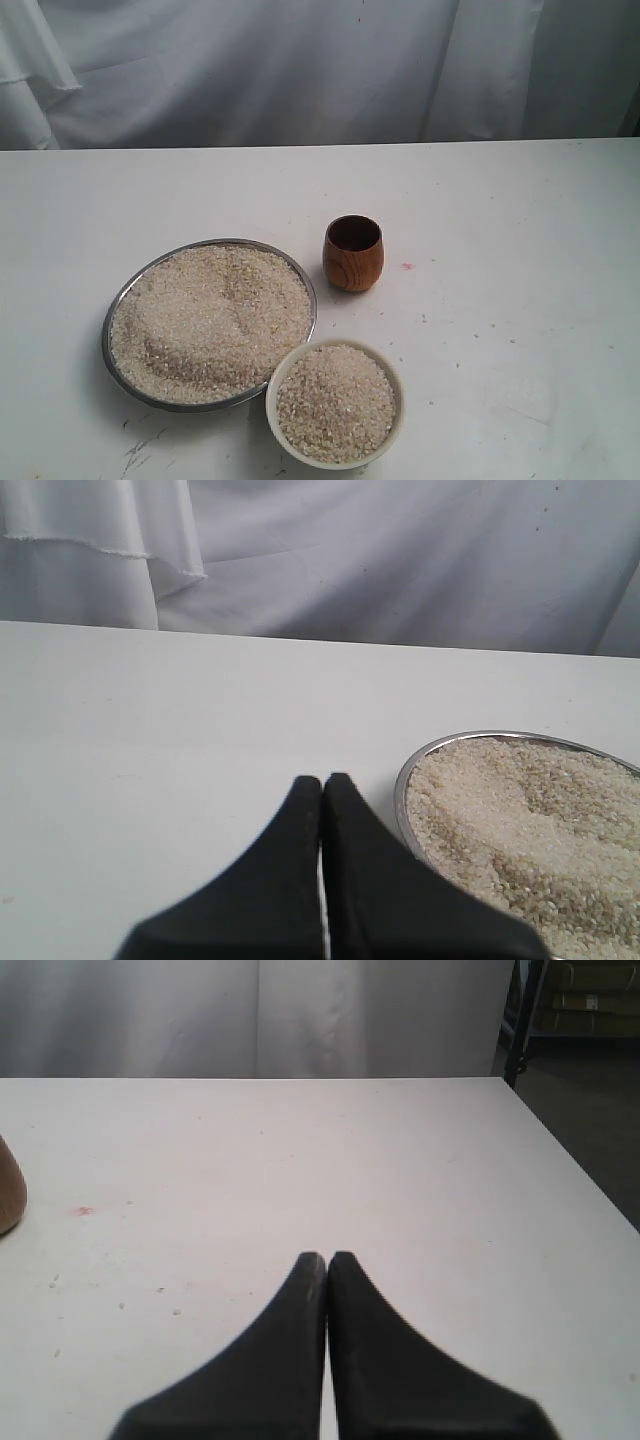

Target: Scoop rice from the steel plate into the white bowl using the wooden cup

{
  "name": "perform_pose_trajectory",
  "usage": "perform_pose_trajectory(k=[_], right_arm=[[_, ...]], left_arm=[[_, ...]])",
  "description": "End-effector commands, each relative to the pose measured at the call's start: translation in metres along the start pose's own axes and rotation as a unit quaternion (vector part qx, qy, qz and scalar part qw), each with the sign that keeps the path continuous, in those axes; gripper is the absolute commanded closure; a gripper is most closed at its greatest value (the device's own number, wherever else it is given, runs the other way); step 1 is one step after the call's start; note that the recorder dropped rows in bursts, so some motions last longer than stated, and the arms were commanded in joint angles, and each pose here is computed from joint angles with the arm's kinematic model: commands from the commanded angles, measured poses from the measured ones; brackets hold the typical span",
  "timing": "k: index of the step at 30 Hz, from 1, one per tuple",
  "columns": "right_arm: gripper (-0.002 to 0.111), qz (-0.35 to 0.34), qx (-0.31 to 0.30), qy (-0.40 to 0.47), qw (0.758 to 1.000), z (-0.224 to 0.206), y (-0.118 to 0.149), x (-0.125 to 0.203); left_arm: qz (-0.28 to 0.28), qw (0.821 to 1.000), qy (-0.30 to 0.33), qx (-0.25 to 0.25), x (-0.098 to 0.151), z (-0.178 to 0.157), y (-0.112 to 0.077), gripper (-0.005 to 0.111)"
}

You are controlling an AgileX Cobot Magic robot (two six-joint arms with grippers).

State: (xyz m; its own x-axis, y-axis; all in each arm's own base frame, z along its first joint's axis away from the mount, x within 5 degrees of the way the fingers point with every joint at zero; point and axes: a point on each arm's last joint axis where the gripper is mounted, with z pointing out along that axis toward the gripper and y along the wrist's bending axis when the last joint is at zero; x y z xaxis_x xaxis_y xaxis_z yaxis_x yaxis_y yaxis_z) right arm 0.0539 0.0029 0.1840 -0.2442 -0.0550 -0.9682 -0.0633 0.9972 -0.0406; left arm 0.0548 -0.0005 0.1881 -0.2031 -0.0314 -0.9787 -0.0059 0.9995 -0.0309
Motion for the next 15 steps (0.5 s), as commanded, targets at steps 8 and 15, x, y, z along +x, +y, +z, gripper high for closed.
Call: perform_pose_trajectory(k=[8,15], right_arm=[[0.108,0.006,0.002,-0.002,1.000,0.0000,-0.0001,0.0010],[0.108,-0.001,0.002,-0.002,1.000,0.0000,-0.0001,0.0010]], left_arm=[[-0.002,1.000,-0.003,0.001,0.0007,0.0000,-0.0001,0.107],[-0.002,1.000,-0.003,0.001,0.0007,0.0000,-0.0001,0.107]])
